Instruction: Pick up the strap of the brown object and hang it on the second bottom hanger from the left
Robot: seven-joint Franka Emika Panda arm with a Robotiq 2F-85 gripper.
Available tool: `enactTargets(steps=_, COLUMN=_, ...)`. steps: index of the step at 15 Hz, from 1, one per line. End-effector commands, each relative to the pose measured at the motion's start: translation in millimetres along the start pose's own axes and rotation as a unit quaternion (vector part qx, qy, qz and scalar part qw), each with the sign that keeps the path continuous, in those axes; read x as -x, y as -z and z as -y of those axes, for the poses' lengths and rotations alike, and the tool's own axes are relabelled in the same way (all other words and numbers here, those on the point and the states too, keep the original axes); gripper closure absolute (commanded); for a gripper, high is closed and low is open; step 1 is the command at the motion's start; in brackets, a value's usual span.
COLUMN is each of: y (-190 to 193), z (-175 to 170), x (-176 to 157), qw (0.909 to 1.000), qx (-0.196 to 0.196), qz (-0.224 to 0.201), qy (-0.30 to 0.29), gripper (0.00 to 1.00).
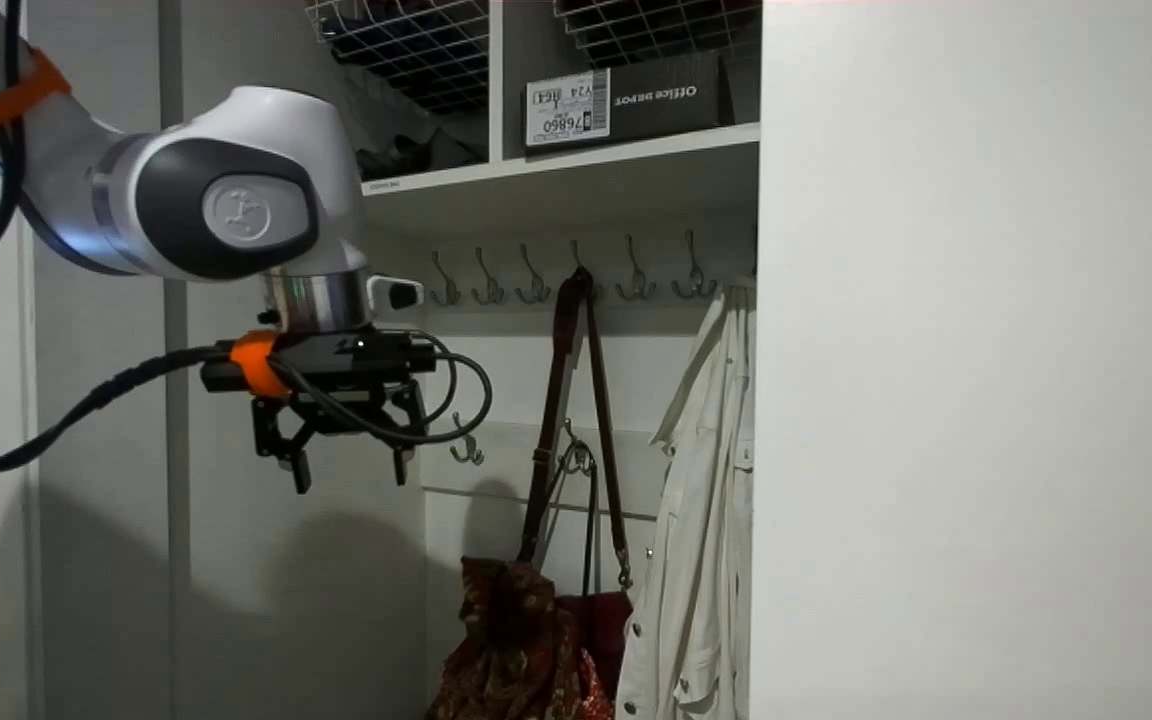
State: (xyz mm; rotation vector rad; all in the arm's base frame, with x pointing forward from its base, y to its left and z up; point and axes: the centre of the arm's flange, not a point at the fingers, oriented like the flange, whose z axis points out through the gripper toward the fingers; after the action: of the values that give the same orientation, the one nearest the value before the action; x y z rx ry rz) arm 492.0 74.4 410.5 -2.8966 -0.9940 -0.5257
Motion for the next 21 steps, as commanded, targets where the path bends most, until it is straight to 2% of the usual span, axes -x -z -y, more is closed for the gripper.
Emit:
enactTargets(steps=1, y=-67, z=-35, x=-31, qw=0.9950, qx=-0.062, qz=-0.007, qy=0.078, gripper=0.00)
enactTargets(steps=4, y=-105, z=-37, x=-51, qw=0.9844, qx=-0.102, qz=-0.008, qy=0.143, gripper=0.00)
enactTargets(steps=6, y=-128, z=-42, x=-58, qw=0.9752, qx=-0.113, qz=-0.006, qy=0.190, gripper=0.00)
enactTargets(steps=9, y=-170, z=-77, x=-44, qw=0.9675, qx=-0.111, qz=0.000, qy=0.227, gripper=0.00)
enactTargets(steps=11, y=-189, z=-100, x=-34, qw=0.9626, qx=-0.109, qz=-0.013, qy=0.248, gripper=0.00)
enactTargets(steps=12, y=-200, z=-110, x=-33, qw=0.9619, qx=-0.112, qz=-0.027, qy=0.248, gripper=0.00)
enactTargets(steps=13, y=-179, z=-91, x=-19, qw=0.9666, qx=-0.109, qz=-0.002, qy=0.232, gripper=0.00)
enactTargets(steps=14, y=-188, z=-101, x=-17, qw=0.9654, qx=-0.110, qz=-0.007, qy=0.236, gripper=0.00)
enactTargets(steps=20, y=-196, z=-104, x=-28, qw=0.9627, qx=-0.112, qz=-0.018, qy=0.246, gripper=0.00)
enactTargets(steps=21, y=-205, z=-102, x=-32, qw=0.9656, qx=-0.112, qz=-0.028, qy=0.233, gripper=0.00)
